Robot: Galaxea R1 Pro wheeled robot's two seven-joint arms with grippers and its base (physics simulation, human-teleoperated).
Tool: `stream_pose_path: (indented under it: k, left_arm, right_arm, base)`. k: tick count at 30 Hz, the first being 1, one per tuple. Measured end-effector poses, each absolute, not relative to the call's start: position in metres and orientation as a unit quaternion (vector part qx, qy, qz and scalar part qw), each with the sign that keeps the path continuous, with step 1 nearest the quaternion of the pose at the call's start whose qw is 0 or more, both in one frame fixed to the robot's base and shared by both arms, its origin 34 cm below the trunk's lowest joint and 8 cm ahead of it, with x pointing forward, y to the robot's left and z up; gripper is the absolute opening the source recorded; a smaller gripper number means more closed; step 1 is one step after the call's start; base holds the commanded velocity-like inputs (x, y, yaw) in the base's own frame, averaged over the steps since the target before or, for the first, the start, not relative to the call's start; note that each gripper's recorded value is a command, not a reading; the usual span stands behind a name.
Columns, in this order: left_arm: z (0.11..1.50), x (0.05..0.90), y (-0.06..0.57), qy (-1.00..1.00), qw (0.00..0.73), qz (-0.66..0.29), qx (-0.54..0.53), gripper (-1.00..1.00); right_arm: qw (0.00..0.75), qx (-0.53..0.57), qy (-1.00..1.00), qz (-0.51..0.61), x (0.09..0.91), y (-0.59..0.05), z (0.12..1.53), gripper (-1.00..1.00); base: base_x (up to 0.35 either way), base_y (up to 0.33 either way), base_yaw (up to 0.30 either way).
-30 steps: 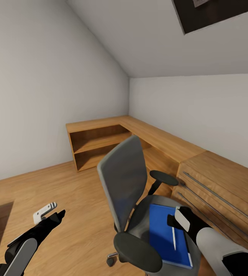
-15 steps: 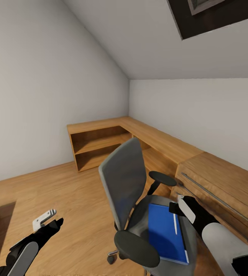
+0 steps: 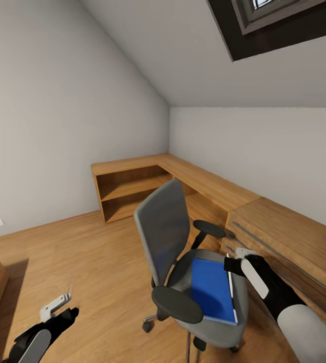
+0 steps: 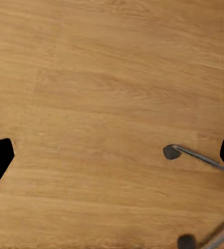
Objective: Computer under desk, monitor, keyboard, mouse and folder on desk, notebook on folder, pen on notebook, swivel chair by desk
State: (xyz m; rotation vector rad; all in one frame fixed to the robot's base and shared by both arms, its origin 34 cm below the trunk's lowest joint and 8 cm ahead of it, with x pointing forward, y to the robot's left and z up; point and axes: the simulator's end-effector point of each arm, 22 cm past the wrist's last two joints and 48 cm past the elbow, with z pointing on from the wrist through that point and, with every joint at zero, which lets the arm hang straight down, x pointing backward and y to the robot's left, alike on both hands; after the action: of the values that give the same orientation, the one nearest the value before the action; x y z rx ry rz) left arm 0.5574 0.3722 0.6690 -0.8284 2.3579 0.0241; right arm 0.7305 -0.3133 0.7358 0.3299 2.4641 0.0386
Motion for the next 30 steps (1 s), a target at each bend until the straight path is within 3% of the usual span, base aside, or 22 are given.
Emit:
stream_pose_path:
  k: [11, 23, 30]
  left_arm:
    - [0.592, 0.477, 0.391, 0.921, 0.227, 0.096, -0.302, 1.00]
    - [0.577, 0.453, 0.368, 0.924, 0.262, 0.120, -0.252, 1.00]
    - [0.588, 0.455, 0.366, 0.925, 0.267, 0.121, -0.242, 1.00]
  right_arm:
    - [0.370, 0.138, 0.919, 0.001, 0.710, -0.326, 0.799, -1.00]
    - [0.398, 0.164, 0.903, 0.002, 0.653, -0.352, 0.860, -1.00]
    - [0.397, 0.170, 0.902, 0.003, 0.651, -0.356, 0.871, -1.00]
  base:
    - [-0.009, 0.000, 0.000]
    - [-0.003, 0.000, 0.000]
    - [-0.216, 0.000, 0.000]
